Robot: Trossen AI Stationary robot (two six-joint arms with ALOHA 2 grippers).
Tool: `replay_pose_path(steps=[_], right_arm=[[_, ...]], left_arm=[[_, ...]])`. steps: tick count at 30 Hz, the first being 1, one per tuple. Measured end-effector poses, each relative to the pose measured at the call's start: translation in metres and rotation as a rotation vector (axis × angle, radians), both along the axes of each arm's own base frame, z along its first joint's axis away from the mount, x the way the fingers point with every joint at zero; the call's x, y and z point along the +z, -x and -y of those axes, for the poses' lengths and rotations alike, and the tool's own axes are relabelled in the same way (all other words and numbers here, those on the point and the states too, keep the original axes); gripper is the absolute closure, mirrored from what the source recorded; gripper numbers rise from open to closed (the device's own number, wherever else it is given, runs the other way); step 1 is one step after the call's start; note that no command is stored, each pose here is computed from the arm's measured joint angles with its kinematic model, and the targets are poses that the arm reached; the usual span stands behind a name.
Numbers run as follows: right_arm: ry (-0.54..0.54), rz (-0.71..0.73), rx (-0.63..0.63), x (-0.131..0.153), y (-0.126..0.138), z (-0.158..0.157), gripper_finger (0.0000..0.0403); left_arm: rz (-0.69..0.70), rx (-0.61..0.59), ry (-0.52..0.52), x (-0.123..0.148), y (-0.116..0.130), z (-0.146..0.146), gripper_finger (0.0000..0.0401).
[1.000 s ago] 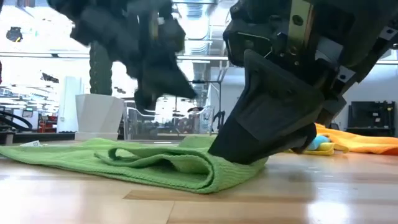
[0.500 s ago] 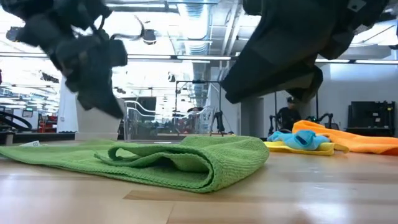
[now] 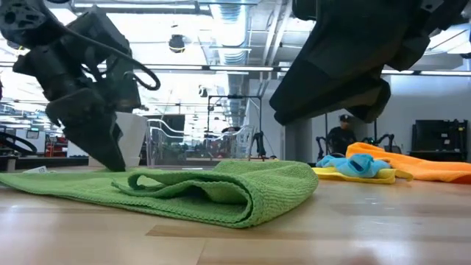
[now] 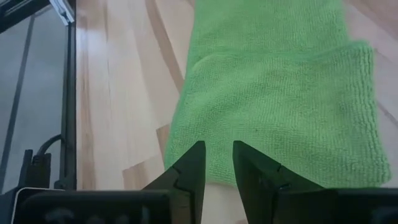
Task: Fold microfiber towels
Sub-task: Fold the green microfiber cloth
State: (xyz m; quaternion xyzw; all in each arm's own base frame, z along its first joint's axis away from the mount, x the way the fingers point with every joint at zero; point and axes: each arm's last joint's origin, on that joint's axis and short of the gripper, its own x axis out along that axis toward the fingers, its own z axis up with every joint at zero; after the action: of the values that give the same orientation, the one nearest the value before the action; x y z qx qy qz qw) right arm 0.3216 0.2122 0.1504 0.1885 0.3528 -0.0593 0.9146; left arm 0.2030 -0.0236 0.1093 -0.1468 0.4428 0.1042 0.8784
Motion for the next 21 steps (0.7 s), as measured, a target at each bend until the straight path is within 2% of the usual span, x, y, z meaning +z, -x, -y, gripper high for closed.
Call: replay_pose_path(steps=[4,8,12,21], right_arm=[[-0.022,-0.007,-0.019,0.000,0.001,0.000,0.0296],[-0.033,-0.018,-0.030,-0.001,0.002,-0.001,0.0296],[-0.048,-0.026,-0.046,-0.002,0.003,-0.002,0.0296],[-0.106,-0.005,-0.068,0.008,0.010,-0.009,0.0296]], left_arm=[[-0.033,-0.004,0.007,-0.003,-0.005,0.001,0.0248],[-0.031,0.004,0.032,0.003,-0.009,0.002,0.0319],[-0.008,0.002,0.131,0.017,-0.020,0.006,0.0388],[0.089,0.061,0.267,0.058,-0.051,0.014,0.0396]])
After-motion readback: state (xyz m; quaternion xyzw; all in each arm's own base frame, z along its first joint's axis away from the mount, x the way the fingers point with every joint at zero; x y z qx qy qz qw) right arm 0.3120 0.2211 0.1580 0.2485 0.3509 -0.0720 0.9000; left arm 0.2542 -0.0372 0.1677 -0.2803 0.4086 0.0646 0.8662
